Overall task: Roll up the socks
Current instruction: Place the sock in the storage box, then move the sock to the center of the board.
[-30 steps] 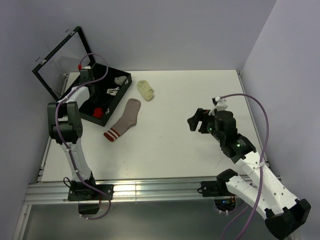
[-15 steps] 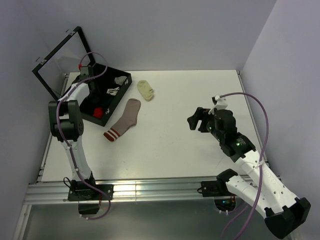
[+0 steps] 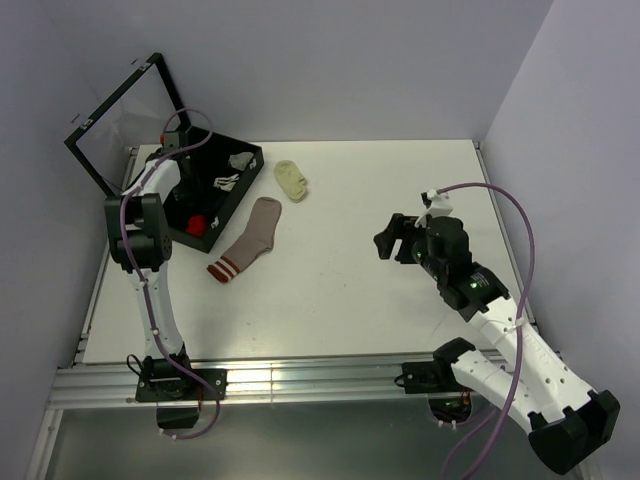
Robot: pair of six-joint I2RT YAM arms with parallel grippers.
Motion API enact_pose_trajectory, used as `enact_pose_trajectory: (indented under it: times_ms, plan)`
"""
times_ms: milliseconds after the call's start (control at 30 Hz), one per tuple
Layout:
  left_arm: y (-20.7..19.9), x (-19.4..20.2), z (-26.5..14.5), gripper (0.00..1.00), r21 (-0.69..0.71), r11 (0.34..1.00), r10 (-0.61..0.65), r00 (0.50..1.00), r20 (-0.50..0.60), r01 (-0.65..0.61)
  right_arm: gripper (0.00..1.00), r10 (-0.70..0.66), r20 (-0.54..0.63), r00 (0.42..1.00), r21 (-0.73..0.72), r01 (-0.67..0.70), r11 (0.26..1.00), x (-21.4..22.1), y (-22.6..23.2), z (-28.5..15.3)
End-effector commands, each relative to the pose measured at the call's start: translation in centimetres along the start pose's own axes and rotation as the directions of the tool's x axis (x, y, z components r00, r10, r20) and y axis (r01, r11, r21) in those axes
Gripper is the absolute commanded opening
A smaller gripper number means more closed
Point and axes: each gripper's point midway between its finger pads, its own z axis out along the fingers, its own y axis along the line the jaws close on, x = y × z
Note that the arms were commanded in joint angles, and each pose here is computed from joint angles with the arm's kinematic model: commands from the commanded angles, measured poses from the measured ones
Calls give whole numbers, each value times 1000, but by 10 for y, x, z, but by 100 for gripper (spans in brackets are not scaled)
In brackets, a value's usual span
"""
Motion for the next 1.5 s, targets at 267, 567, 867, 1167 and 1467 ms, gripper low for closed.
enact_pose_trajectory:
  times_ms: [267, 567, 867, 1167, 1467]
  plan:
    - [5, 37, -1, 48, -17, 999, -35, 982, -184, 32, 80, -30, 66, 997, -12, 30, 999, -24, 6, 0]
    - [0, -19, -55, 56, 10, 998, -63, 997, -50, 63, 79, -35, 73, 997, -42, 39, 998, -25, 11, -2]
    - [-15, -59, -128, 73, 112, 992, -75, 992, 97, 64, 79, -37, 101, 994, -69, 44, 997, -31, 16, -9]
    - [-82, -32, -207, 78, 243, 963, 54, 968, 246, -116, 88, -26, 133, 991, -105, 40, 994, -32, 19, -19]
    - [-161, 69, -201, 75, 374, 904, 129, 967, 219, -206, 84, -42, 94, 995, -171, 58, 983, -18, 27, -24]
